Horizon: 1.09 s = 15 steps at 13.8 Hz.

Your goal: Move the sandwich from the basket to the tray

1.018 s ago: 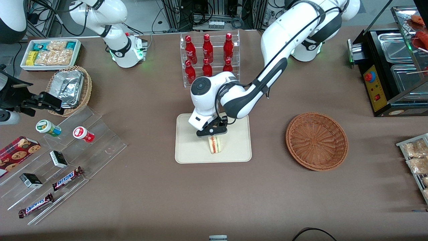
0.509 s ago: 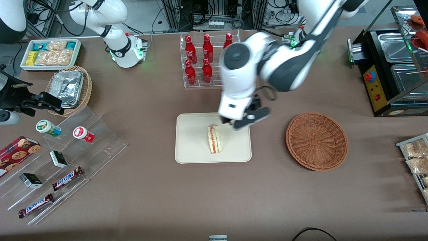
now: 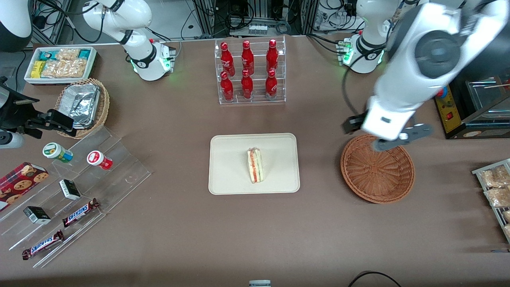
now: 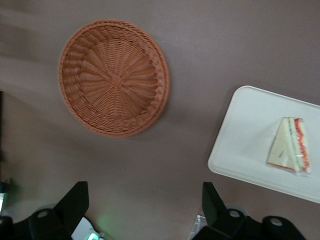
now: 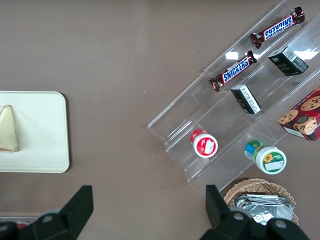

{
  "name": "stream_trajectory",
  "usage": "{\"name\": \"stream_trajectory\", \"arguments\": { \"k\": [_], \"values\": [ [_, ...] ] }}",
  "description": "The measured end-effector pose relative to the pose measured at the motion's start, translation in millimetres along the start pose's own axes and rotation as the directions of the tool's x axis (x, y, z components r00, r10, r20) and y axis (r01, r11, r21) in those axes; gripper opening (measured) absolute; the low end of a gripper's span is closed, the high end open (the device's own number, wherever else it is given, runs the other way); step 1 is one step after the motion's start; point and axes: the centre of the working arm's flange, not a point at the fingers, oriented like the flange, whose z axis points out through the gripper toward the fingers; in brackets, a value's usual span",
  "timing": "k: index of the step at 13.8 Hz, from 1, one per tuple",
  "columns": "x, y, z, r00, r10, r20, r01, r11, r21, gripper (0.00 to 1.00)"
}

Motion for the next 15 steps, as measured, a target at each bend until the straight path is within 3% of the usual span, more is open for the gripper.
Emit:
{"name": "stream_trajectory", "arguments": {
  "k": [10, 15],
  "values": [
    [31, -171, -14, 0.978, 0.206, 0.044, -0.205, 0.978, -0.034, 1.00],
    [12, -230, -23, 0.965, 0.260, 0.028, -0.258, 0.964, -0.068, 1.00]
  ]
}}
